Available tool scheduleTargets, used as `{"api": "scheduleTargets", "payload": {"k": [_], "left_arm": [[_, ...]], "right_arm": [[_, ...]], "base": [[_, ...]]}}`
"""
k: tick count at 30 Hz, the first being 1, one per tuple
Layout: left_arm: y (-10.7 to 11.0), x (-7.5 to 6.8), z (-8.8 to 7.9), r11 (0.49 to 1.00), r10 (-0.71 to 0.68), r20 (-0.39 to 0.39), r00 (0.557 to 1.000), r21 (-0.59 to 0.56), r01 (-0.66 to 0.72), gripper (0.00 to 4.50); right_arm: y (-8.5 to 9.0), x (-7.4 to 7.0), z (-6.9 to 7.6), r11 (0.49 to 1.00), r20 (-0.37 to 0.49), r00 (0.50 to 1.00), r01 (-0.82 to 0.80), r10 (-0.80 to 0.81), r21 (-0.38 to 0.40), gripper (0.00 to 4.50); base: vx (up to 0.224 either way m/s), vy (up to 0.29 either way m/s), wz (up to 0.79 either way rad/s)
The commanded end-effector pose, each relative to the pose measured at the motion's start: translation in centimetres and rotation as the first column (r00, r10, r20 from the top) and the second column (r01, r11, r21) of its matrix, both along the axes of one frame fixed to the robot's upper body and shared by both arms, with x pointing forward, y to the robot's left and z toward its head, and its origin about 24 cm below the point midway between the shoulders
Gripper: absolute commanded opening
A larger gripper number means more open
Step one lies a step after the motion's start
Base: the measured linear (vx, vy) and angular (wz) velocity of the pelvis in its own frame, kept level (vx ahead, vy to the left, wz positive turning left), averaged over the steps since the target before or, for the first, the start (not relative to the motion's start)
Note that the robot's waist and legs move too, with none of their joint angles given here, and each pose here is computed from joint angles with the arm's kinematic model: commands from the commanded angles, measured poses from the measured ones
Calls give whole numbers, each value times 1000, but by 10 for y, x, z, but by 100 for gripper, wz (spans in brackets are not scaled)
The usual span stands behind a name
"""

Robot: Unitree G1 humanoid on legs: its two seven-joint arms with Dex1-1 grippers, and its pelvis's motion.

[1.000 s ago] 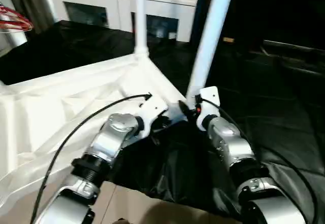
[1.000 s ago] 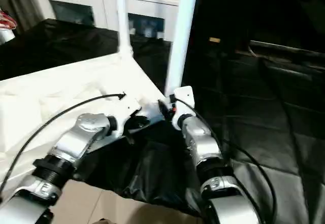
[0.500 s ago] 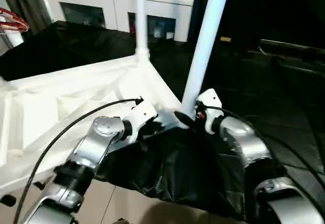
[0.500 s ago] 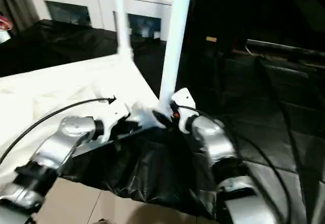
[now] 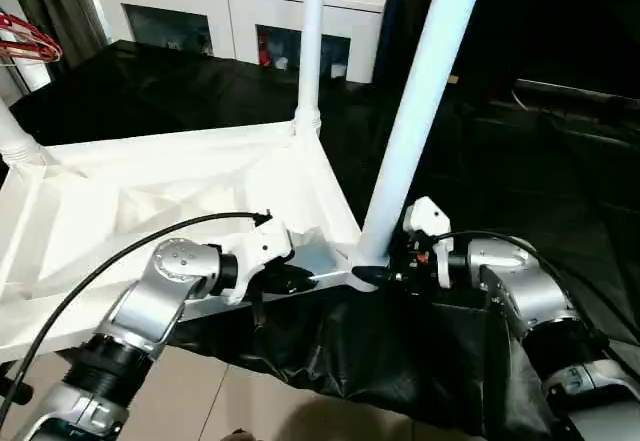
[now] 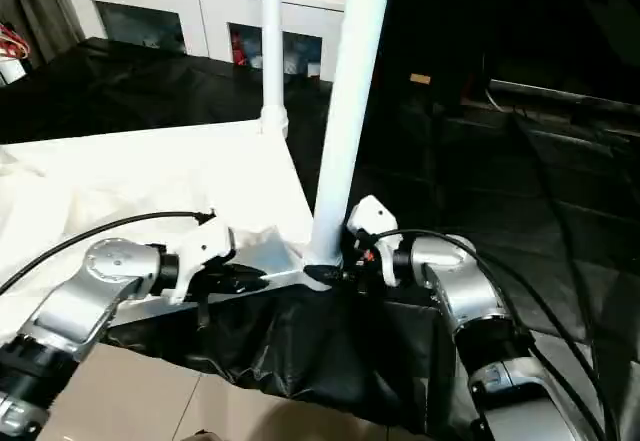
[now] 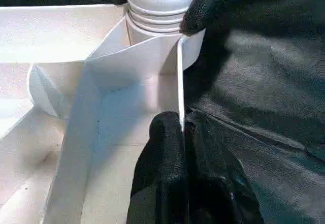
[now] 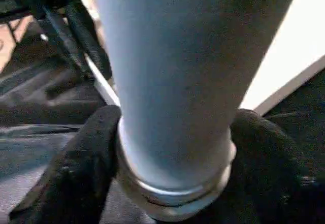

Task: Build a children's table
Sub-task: Rotate leg to tighten

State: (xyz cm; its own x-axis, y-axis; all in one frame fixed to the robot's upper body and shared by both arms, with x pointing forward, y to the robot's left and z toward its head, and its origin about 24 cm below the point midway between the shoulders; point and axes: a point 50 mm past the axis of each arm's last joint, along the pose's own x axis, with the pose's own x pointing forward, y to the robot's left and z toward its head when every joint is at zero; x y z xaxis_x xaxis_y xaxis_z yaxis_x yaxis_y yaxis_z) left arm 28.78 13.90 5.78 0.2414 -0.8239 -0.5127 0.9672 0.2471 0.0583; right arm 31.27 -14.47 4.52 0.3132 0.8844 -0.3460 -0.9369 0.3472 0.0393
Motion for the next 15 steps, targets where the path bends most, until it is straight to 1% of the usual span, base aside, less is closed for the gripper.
{"api": "scheduleTargets", "payload": {"k": [1, 2, 6, 11, 15], "left_arm": [[-12, -4, 15, 993, -93, 43, 995, -69, 96, 0], [-11, -4, 15, 993, -93, 42, 995, -68, 96, 0], [-11, -4, 15, 993, -96, 40, 995, -67, 99, 0], [-13, -1, 14, 996, -58, 58, 997, -65, 61, 0], [-18, 7, 12, 998, 15, 90, 996, -60, -10, 0]], "right_arm": [[-4, 1, 6, 1000, 5, 1000, 4, -4, 6, 332], [-4, 1, 6, 1000, 3, 1000, 2, -2, 9, 315], [-2, -2, 4, 1000, -5, 1000, -23, 23, 9, 286], [3, -7, -2, 1000, -22, 1000, -19, 20, 21, 276], [12, -6, -9, 997, -46, 997, 69, -67, 44, 274]], "base": [[0, 0, 0], [0, 0, 0], [0, 0, 0], [0, 0, 0], [0, 0, 0]]}}
